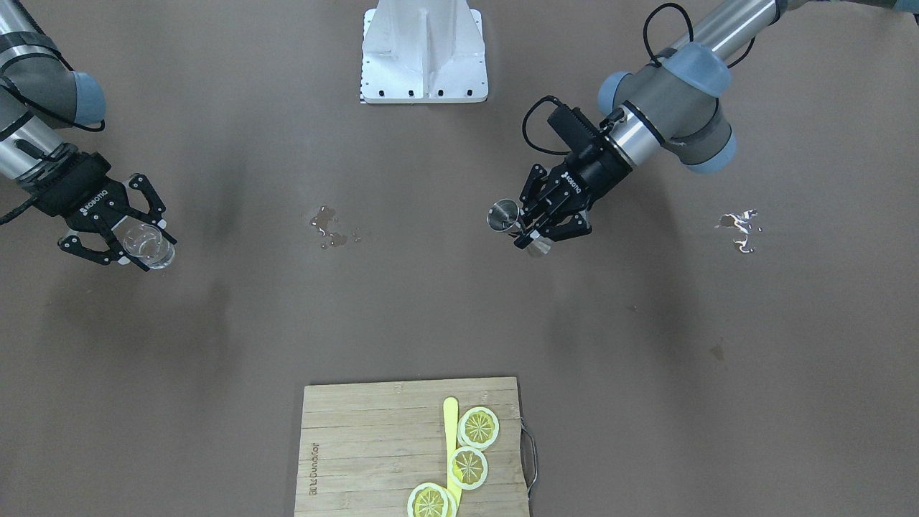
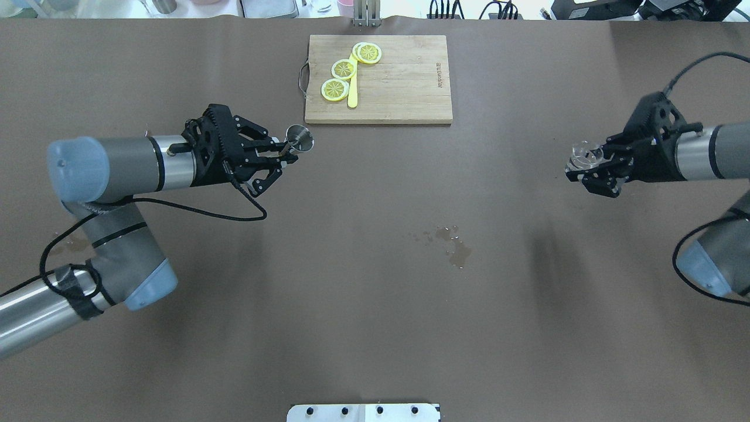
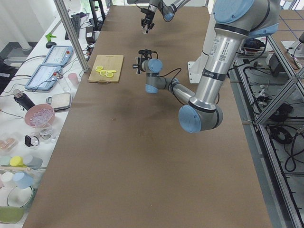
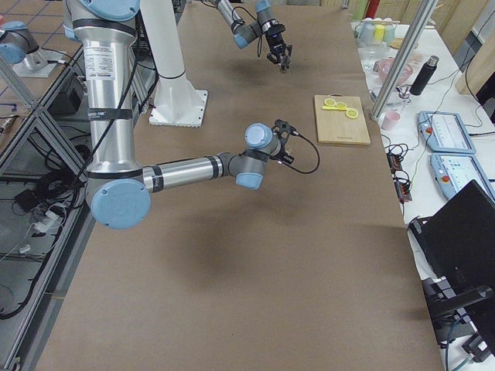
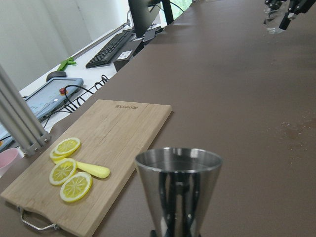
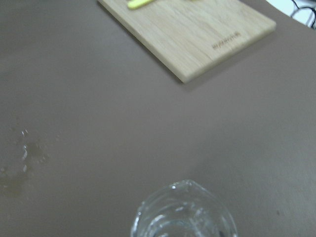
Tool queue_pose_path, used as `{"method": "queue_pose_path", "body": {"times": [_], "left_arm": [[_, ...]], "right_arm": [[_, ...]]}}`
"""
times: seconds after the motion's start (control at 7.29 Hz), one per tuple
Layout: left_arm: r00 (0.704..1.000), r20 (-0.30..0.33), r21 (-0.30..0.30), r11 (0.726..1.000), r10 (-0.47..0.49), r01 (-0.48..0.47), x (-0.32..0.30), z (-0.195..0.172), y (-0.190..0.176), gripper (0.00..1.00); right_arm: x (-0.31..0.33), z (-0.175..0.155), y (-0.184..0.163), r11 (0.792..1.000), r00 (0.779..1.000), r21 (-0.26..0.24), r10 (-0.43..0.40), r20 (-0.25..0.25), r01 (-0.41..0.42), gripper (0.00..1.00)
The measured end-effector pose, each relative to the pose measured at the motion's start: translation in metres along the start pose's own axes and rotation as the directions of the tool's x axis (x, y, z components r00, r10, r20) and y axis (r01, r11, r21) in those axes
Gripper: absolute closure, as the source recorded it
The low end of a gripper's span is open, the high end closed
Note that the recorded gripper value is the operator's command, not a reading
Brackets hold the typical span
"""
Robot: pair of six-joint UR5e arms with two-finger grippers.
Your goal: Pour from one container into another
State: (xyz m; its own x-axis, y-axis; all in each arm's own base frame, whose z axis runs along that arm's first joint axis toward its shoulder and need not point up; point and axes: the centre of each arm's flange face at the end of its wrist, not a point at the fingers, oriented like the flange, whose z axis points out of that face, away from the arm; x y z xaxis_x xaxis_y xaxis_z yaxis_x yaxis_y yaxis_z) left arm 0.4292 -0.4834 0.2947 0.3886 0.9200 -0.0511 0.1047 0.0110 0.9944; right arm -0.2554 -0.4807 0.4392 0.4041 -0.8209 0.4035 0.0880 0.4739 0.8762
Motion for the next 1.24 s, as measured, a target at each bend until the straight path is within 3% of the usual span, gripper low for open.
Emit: {"method": "queue_pose_path", "body": {"times": [0.27,0.55,0.82,1.24], "left_arm": [[0.994,-0.103,0.017,0.999,0.033,-0.031,-0.021,0.043,-0.009,1.0],[0.984,-0.169,0.046,0.998,0.057,-0.05,-0.027,0.081,-0.022,1.0],[0.974,-0.212,0.082,0.994,0.081,-0.065,-0.018,0.114,-0.034,1.0],[0.963,-0.249,0.154,0.986,0.104,-0.067,0.02,0.148,-0.042,1.0]], "right_arm": [[-0.015,0.006,-0.103,1.0,0.997,-0.005,-0.025,0.074,0.026,1.0],[-0.056,0.015,-0.158,0.999,0.992,-0.025,-0.032,0.121,0.035,1.0],[-0.093,0.028,-0.171,0.998,0.988,-0.045,-0.044,0.15,0.051,1.0],[-0.121,0.053,-0.16,0.993,0.989,-0.08,-0.076,0.125,0.086,1.0]]}}
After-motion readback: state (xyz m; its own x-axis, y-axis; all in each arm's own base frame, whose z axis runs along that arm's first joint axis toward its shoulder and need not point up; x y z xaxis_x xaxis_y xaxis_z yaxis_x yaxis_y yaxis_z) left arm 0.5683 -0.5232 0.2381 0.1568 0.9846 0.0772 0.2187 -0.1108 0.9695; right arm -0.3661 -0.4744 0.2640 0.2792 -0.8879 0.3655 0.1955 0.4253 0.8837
